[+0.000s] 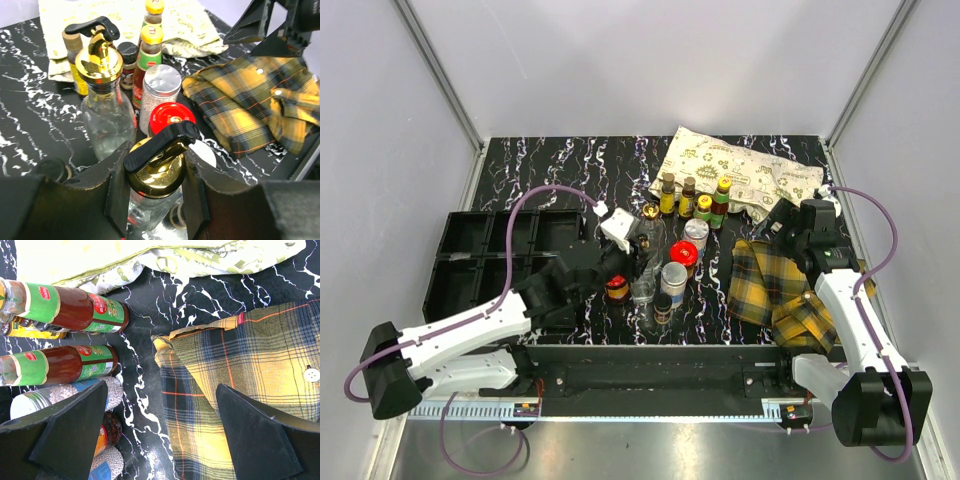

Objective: Organize the condiment bottles
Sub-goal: Pick up the bottle from the center of the board, then place the bottle in the storage box.

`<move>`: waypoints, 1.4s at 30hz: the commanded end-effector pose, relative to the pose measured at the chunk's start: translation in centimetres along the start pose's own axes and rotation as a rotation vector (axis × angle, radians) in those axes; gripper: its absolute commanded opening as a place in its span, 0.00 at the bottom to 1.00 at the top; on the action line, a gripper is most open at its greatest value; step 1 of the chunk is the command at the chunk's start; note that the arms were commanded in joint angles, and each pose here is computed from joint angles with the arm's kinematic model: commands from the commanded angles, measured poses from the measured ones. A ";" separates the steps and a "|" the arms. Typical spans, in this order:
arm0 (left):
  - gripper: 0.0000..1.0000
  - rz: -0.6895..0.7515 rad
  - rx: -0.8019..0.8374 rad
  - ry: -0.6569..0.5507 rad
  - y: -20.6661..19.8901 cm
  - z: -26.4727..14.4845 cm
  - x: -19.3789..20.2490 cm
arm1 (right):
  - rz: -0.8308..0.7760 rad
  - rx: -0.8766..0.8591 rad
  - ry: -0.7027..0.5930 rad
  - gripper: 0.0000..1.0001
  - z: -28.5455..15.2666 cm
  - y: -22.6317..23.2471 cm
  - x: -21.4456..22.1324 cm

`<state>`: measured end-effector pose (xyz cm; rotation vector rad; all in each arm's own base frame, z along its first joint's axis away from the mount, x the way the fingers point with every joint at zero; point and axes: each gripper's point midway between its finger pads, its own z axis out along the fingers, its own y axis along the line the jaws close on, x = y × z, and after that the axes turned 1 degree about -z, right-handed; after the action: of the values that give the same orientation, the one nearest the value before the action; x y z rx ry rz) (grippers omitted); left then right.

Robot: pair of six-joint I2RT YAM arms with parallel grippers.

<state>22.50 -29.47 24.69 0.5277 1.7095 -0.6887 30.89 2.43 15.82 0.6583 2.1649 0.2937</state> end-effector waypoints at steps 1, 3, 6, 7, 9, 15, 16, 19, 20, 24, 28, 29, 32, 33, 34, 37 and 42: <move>0.00 -0.015 -0.006 -0.238 -0.7 -2.2 -9.5 | 0.001 -0.027 -0.025 1.00 -0.6 0.6 -0.8; 0.00 -0.029 -0.014 -0.250 -0.6 -2.8 -10.2 | 0.000 -0.032 -0.029 1.00 -0.7 0.8 -0.9; 0.00 -0.046 0.012 -0.288 -0.9 -3.8 -11.5 | 0.001 -0.033 -0.031 1.00 -0.7 0.8 -1.0; 0.00 -0.052 0.018 -0.306 -1.0 -4.4 -12.2 | 0.004 -0.032 -0.029 1.00 -0.7 0.8 -1.0; 0.00 -0.056 0.015 -0.323 -0.9 -5.0 -13.0 | 0.008 -0.035 -0.025 1.00 -0.7 0.9 -0.9; 0.00 -0.052 -0.089 -0.375 1.2 -7.9 -16.1 | 0.012 -0.040 -0.024 1.00 -0.7 0.9 -0.9; 0.00 -0.054 -0.104 -0.395 1.6 -8.7 -16.9 | 0.010 -0.044 -0.025 1.00 -0.8 1.0 -0.9; 0.00 -0.036 -0.207 -0.436 3.5 -10.5 -18.9 | 0.002 -0.044 -0.023 1.00 -0.8 1.0 -0.9; 0.00 -0.016 -0.243 -0.435 4.1 -10.9 -19.2 | 0.003 -0.045 -0.022 1.00 -0.7 1.1 -0.9; 0.00 -0.018 -0.421 -0.477 7.0 -13.2 -21.6 | 0.010 -0.047 -0.021 1.00 -0.7 1.2 -0.9; 0.00 -0.029 -0.538 -0.521 8.8 -15.0 -22.8 | 0.011 -0.048 -0.024 1.00 -0.8 1.1 -0.9; 0.00 -0.027 -0.594 -0.517 9.7 -15.6 -22.7 | 0.010 -0.050 -0.026 1.00 -0.9 1.2 -0.9; 0.00 -0.029 -0.694 -0.542 11.2 -17.1 -23.2 | 0.011 -0.048 -0.025 1.00 -0.9 1.0 -0.9; 0.00 -0.040 -0.759 -0.539 12.1 -17.8 -23.0 | 0.011 -0.048 -0.025 1.00 -0.9 1.0 -0.9; 0.00 -0.033 -0.794 -0.542 12.6 -18.3 -23.1 | 0.010 -0.049 -0.025 1.00 -0.9 1.1 -0.8; 0.00 -0.059 -0.885 -0.525 14.2 -19.4 -22.9 | 0.010 -0.048 -0.026 1.00 -0.9 1.1 -0.9; 0.00 -0.084 -0.958 -0.477 17.3 -18.8 -23.3 | 0.009 -0.047 -0.021 1.00 -0.8 1.0 -0.7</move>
<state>25.41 -6.47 44.42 -0.2007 1.4422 0.0476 30.81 2.75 16.12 0.6513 2.1602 0.3181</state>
